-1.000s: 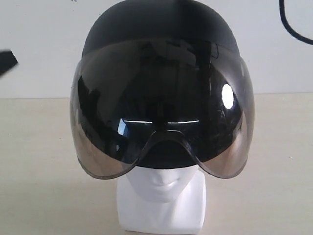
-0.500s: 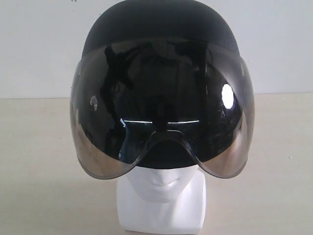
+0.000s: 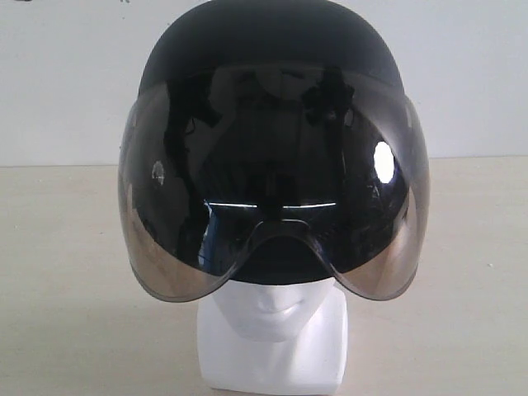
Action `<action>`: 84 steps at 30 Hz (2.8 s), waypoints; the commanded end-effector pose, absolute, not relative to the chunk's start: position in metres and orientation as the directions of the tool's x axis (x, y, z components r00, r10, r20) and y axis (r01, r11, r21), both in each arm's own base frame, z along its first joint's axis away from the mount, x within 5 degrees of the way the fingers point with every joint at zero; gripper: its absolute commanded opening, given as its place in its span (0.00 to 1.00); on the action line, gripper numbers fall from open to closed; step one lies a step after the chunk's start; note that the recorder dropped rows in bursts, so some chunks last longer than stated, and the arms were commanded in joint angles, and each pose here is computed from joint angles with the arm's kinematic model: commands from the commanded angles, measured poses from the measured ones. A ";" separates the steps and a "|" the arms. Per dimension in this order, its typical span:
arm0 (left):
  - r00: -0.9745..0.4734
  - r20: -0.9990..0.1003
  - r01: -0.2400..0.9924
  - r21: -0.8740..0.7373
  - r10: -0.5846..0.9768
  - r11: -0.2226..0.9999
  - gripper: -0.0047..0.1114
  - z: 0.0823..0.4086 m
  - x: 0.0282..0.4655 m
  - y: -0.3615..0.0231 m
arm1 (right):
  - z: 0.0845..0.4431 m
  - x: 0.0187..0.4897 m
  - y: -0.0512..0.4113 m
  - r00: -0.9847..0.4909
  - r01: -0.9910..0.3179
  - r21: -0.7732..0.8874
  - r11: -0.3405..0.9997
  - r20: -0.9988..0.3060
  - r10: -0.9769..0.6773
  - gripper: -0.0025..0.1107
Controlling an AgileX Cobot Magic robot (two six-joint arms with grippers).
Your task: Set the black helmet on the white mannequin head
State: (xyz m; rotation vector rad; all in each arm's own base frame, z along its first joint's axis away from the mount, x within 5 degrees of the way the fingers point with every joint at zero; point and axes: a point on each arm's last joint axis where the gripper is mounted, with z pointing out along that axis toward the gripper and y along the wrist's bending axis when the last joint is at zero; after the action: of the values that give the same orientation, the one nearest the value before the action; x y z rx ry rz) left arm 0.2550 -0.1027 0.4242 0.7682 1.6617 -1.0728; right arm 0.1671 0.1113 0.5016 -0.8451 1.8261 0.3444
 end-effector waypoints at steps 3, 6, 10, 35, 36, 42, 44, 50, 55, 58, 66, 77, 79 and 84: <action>-0.350 -0.935 0.900 -0.351 -0.054 0.258 0.08 0.439 0.280 -0.115 | 0.504 0.150 0.128 -0.123 -0.855 -0.102 0.508 -0.912 -0.390 0.02; -0.321 -0.946 0.910 -0.322 -0.048 0.261 0.08 0.445 0.291 -0.126 | 0.500 0.157 0.132 -0.126 -0.863 -0.103 0.494 -0.904 -0.408 0.02; -0.301 -0.954 0.923 -0.294 -0.010 0.250 0.08 0.443 0.305 -0.146 | 0.493 0.166 0.138 -0.128 -0.873 -0.105 0.476 -0.893 -0.432 0.02; -0.393 -0.915 0.908 -0.370 0.097 0.195 0.08 0.402 0.326 -0.170 | 0.434 0.214 0.174 -0.417 -0.884 0.185 0.429 -0.726 -0.547 0.02; -0.403 -0.910 0.904 -0.380 0.094 0.196 0.08 0.402 0.326 -0.170 | 0.431 0.214 0.174 -0.423 -0.883 0.190 0.430 -0.720 -0.550 0.02; -0.408 -0.908 0.902 -0.385 0.094 0.195 0.08 0.402 0.326 -0.170 | 0.423 0.214 0.174 -0.442 -0.877 0.207 0.433 -0.701 -0.560 0.02; -0.408 -0.908 0.902 -0.385 0.094 0.195 0.08 0.402 0.326 -0.170 | 0.424 0.214 0.174 -0.440 -0.878 0.205 0.433 -0.702 -0.559 0.02; -0.408 -0.908 0.902 -0.385 0.093 0.198 0.08 0.402 0.327 -0.170 | 0.426 0.211 0.173 -0.457 -0.868 0.218 0.445 -0.702 -0.547 0.02; -0.408 -0.908 0.901 -0.384 0.092 0.200 0.08 0.402 0.327 -0.170 | 0.412 0.207 0.169 -0.478 -0.860 0.226 0.457 -0.669 -0.570 0.02; -0.408 -0.909 0.901 -0.384 0.091 0.202 0.08 0.402 0.327 -0.170 | 0.400 0.204 0.166 -0.494 -0.855 0.234 0.463 -0.639 -0.589 0.02; -0.416 -0.905 0.895 -0.392 0.083 0.215 0.08 0.402 0.329 -0.170 | 0.380 0.190 0.158 -0.513 -0.851 0.256 0.459 -0.597 -0.617 0.02; -0.399 -0.913 0.902 -0.375 0.085 0.215 0.08 0.403 0.328 -0.169 | 0.385 0.170 0.152 -0.427 -0.889 0.209 0.407 -0.695 -0.578 0.02; -0.373 -0.924 0.912 -0.350 0.081 0.212 0.08 0.411 0.322 -0.168 | 0.400 0.162 0.146 -0.375 -0.896 0.154 0.416 -0.764 -0.525 0.02; -0.247 -0.968 0.937 -0.228 0.039 0.264 0.08 0.447 0.298 -0.152 | 0.436 0.134 0.121 -0.204 -0.865 -0.035 0.500 -0.886 -0.415 0.02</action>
State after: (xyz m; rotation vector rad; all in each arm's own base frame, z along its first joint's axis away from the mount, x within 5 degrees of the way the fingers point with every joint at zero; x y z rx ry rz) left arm 0.3156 -0.1623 0.4237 0.9416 1.6219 -1.2136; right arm 0.1480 0.1357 0.4169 -1.1527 1.9480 0.6940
